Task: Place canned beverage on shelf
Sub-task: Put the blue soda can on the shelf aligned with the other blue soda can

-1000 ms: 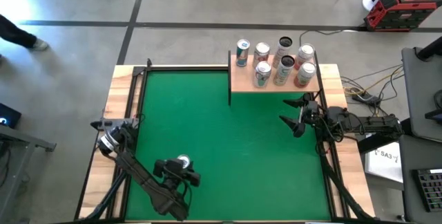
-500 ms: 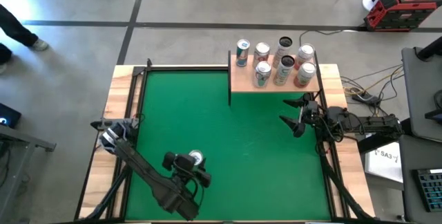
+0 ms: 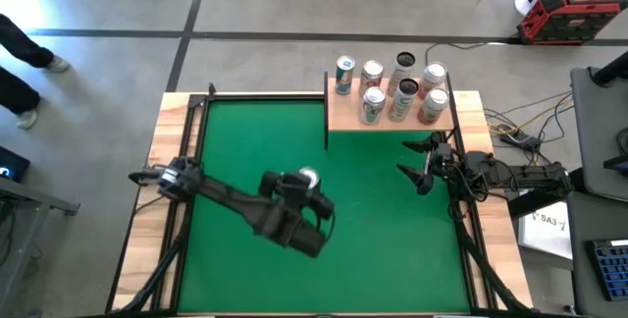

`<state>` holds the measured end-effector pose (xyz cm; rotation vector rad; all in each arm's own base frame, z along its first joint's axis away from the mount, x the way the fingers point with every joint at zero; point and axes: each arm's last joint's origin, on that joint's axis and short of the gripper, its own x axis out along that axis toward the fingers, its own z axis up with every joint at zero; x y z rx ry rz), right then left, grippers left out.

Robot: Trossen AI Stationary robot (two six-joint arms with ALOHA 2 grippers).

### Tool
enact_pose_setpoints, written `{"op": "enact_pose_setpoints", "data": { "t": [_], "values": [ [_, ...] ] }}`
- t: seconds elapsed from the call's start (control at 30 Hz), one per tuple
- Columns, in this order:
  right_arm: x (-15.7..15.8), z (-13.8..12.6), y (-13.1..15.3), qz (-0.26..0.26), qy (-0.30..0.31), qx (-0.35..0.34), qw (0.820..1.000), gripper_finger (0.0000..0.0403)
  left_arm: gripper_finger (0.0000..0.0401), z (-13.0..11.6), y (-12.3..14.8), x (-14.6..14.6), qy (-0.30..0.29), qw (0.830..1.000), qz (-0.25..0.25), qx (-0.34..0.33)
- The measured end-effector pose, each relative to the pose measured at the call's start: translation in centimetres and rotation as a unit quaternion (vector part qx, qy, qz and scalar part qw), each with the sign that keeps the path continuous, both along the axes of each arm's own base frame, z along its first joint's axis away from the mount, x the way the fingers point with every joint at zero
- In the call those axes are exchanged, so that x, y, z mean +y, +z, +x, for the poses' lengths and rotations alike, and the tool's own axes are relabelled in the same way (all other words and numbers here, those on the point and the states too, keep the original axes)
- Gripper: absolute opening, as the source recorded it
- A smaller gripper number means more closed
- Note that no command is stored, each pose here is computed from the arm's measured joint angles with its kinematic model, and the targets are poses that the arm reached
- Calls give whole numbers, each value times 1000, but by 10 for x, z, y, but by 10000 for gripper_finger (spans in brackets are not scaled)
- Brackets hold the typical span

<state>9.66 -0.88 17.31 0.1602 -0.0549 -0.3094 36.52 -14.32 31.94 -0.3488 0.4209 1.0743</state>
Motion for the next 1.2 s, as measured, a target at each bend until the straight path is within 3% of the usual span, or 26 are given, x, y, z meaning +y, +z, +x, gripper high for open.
{"op": "enact_pose_setpoints", "data": {
  "t": [0.23, 0.47, 0.77, 1.03, 1.2],
  "values": [
    [0, 0, 0, 0, 0, 0, 1000, 380, 224, 29, 6, 45, 20, 999, 38, -10],
    [0, 0, 0, 0, 0, 0, 1000, 380, 225, 52, 5, 79, 9, 1000, 16, -7],
    [0, 0, 0, 0, 0, 0, 1000, 380, 225, 75, 10, 115, 8, 999, 37, -36],
    [0, 0, 0, 0, 0, 0, 1000, 380, 226, 101, -7, 159, -17, 999, 24, -29],
    [0, 0, 0, 0, 0, 0, 1000, 380, 226, 103, -5, 181, -18, 999, 24, -31]
  ]
}}
